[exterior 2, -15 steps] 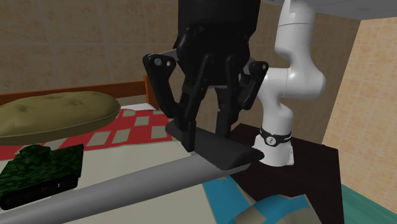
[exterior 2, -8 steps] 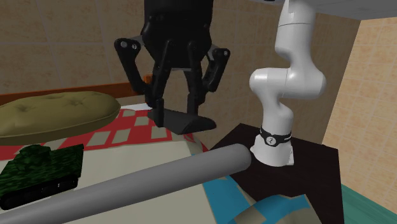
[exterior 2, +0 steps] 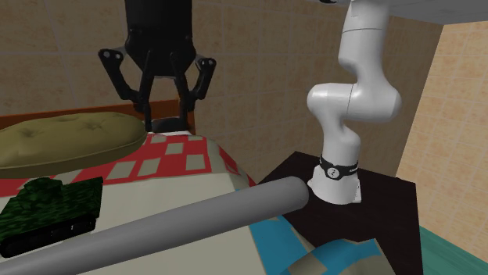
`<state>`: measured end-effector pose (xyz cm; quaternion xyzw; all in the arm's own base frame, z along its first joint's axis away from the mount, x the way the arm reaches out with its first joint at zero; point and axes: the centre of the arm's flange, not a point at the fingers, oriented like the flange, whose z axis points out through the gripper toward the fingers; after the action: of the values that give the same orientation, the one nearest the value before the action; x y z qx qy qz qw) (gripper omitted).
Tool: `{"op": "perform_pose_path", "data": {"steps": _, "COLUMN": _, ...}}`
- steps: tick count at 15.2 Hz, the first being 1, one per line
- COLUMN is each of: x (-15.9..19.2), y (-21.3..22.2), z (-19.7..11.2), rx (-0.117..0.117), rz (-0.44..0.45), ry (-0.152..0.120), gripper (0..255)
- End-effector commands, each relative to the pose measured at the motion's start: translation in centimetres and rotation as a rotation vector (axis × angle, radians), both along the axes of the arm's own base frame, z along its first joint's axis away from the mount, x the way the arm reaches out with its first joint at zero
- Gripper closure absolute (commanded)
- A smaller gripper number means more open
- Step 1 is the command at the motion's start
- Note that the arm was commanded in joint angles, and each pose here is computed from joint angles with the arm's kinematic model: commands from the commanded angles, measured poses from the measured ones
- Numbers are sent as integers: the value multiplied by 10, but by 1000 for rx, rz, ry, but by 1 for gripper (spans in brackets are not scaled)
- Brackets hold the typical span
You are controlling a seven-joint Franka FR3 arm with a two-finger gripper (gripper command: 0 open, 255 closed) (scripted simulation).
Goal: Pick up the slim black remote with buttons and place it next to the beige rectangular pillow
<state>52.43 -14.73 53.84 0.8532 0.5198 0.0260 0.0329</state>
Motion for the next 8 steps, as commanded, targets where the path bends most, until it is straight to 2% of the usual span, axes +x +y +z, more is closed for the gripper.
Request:
{"op": "perform_pose_path", "data": {"steps": 1, "x": -4, "y": -23, "z": 0, "rx": 0, "rz": 2, "ry": 0, "gripper": 255}}
{"op": "perform_pose_path", "data": {"steps": 8, "x": -14, "y": -115, "z": 0, "rx": 0, "rz": 2, "ry": 0, "gripper": 255}}
